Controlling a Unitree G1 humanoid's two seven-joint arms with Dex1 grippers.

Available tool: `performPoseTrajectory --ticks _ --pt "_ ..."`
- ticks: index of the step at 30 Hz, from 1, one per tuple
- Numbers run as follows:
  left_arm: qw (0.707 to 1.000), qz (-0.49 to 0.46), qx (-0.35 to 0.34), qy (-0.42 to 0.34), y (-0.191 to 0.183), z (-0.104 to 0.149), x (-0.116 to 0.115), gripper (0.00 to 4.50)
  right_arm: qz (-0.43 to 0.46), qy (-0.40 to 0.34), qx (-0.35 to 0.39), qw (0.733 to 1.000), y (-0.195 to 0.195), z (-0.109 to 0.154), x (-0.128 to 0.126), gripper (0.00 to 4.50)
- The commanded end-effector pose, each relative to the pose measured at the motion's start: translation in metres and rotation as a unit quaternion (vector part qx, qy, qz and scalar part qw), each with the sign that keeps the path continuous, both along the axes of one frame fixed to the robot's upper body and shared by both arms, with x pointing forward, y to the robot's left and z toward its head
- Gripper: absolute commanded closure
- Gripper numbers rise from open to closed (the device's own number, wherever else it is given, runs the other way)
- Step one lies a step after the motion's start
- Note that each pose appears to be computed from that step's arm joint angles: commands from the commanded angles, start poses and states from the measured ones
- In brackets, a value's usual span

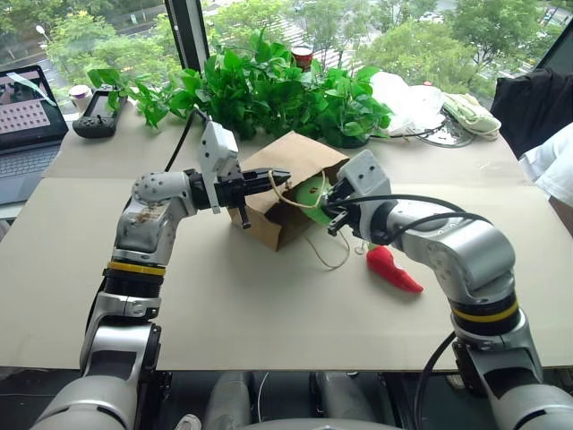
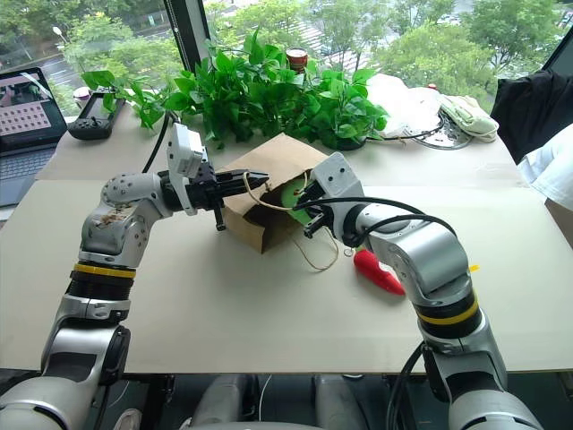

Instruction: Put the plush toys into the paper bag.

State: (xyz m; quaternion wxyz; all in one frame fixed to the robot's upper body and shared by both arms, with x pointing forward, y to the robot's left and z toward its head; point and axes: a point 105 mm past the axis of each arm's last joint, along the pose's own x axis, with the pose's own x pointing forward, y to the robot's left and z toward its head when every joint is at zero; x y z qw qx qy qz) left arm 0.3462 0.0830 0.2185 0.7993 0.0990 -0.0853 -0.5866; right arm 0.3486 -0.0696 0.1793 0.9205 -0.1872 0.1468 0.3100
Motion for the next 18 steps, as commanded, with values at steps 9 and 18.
performPoseTrajectory --ticks 9,18 --pt "0.999 -0.03 -0.003 -0.011 -0.012 0.006 -0.012 4.5 -0.09 -0.086 0.061 0.99 0.012 0.024 0.054 4.06" --pt "1.0 -0.021 0.003 -0.012 -0.008 0.005 -0.01 4.5 -0.128 -0.044 0.095 0.986 -0.006 0.005 0.051 2.62"
